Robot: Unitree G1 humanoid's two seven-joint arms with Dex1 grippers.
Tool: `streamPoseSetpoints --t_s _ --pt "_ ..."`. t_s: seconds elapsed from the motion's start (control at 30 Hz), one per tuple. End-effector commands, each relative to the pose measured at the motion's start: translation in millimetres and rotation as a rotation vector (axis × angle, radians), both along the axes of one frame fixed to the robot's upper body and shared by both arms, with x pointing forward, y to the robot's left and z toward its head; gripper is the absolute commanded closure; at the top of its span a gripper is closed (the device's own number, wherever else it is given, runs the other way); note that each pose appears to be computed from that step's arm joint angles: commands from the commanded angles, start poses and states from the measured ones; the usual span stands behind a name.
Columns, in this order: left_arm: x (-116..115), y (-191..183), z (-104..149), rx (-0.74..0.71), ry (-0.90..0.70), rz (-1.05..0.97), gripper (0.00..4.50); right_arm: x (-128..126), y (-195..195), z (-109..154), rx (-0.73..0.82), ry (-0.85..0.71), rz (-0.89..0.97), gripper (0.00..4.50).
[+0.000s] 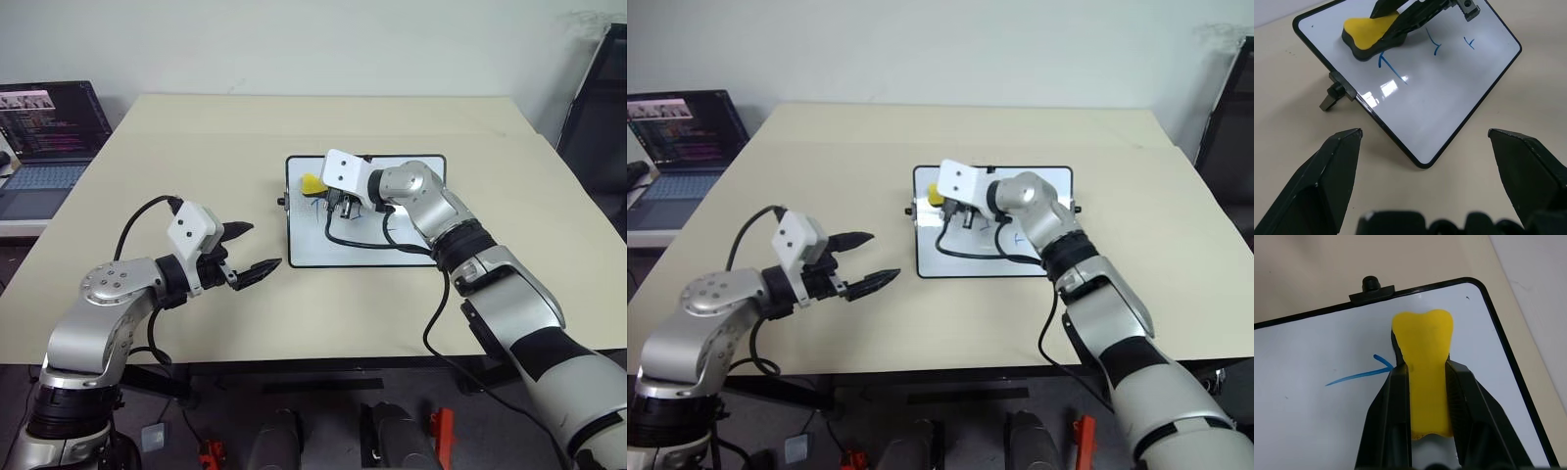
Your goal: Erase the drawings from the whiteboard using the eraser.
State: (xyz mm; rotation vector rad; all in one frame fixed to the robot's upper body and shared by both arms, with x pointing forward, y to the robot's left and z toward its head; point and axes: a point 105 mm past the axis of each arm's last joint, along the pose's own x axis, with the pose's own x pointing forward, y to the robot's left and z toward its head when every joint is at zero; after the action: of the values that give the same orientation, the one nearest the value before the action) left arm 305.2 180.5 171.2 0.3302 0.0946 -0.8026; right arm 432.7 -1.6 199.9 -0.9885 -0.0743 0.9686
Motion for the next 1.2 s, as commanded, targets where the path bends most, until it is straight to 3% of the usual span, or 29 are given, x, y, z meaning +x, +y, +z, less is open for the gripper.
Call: streamPoseSetpoints --t_s 0.03,0.27,0.43,0.73,1.03,1.2 --pt "-2 0 11 0.014 -0.048 -0.009 0.00 -1 -9 -18 -0.089 0.032 -0.001 3.83" --pt "0 -2 13 0.013 -0.056 -0.020 0.00 -21 -18 -60 -0.269 0.111 0.082 3.86" --pt "2 -4 13 0.012 -0.056 -0.025 0.00 -30 -23 -75 -0.315 0.136 0.097 3.86" --pt "5 -4 12 0.022 -0.057 -0.028 0.00 -8 -15 -36 -0.216 0.018 -0.010 3.86" --pt "7 -5 13 0.031 -0.065 -0.034 0.00 26 -20 16 -0.101 -0.121 -0.264 3.97" --pt "7 -6 12 0.032 -0.066 -0.034 0.00 26 -16 16 -0.109 -0.113 -0.250 3.99"
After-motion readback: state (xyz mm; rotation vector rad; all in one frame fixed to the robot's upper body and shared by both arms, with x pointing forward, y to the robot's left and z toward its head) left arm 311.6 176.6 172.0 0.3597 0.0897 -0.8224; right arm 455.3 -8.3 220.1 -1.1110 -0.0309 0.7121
